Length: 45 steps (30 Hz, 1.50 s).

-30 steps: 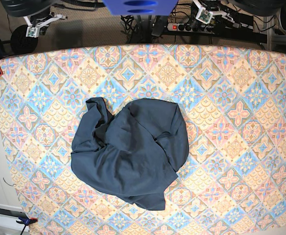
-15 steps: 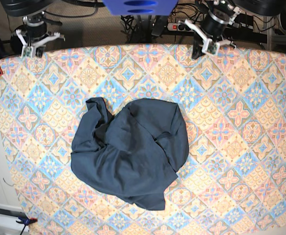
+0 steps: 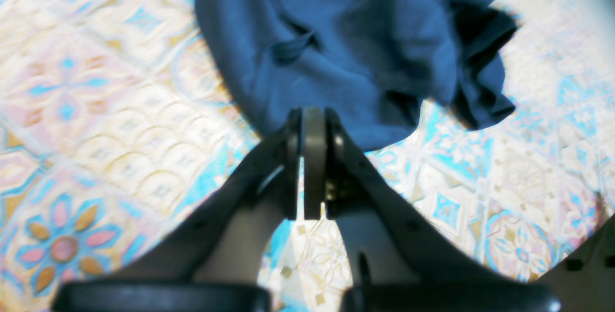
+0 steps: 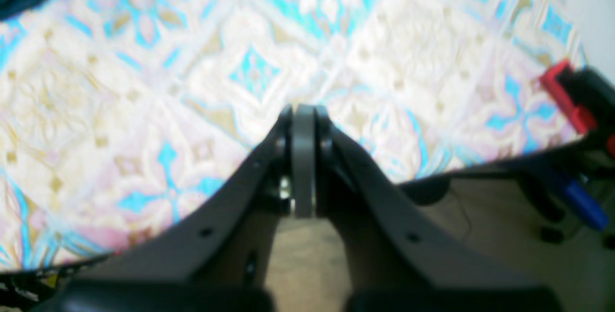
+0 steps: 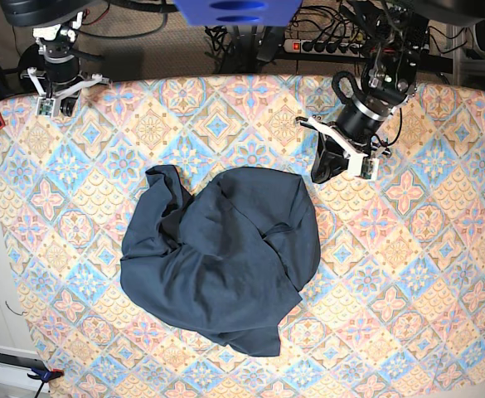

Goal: Layout the t-shirt on the table in an organized manner, then fold the t-shirt properly
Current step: 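Move the left gripper down onto the crumpled navy t-shirt, then grasp the t-shirt fabric with the left gripper and lift it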

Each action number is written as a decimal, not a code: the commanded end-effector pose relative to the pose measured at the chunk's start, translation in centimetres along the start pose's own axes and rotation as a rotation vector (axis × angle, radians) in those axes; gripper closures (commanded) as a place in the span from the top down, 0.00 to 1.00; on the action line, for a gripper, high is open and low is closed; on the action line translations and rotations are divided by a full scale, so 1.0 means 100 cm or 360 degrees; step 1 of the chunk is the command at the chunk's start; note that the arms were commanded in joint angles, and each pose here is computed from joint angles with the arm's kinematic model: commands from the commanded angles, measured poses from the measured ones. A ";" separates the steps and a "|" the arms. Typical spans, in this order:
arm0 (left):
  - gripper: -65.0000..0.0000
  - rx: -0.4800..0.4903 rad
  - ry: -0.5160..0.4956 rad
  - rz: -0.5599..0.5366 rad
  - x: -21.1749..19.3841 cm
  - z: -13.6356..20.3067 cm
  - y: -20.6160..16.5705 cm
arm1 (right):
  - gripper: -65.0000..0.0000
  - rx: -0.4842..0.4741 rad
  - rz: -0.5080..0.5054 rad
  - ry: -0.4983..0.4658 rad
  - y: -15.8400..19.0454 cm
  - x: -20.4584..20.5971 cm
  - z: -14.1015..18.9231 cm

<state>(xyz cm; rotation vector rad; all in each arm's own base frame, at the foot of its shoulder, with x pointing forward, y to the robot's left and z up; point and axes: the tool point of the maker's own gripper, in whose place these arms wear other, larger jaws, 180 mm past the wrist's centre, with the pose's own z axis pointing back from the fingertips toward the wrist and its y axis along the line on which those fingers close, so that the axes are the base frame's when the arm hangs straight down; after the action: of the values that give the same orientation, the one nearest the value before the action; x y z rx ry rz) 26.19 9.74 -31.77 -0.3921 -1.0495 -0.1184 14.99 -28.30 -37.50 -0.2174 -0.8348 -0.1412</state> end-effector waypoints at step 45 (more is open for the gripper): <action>0.40 -0.0348 0.0323 0.0596 -0.026 -0.187 -0.100 | 0.00 0.0198 0.0004 -0.0132 0.049 0.026 -0.008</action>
<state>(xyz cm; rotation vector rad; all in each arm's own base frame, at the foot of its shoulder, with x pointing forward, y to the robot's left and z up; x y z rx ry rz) 36.41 -6.10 -41.15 -0.7221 -0.7142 0.0680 17.84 -23.72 -37.75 -0.1008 -0.8845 -0.0874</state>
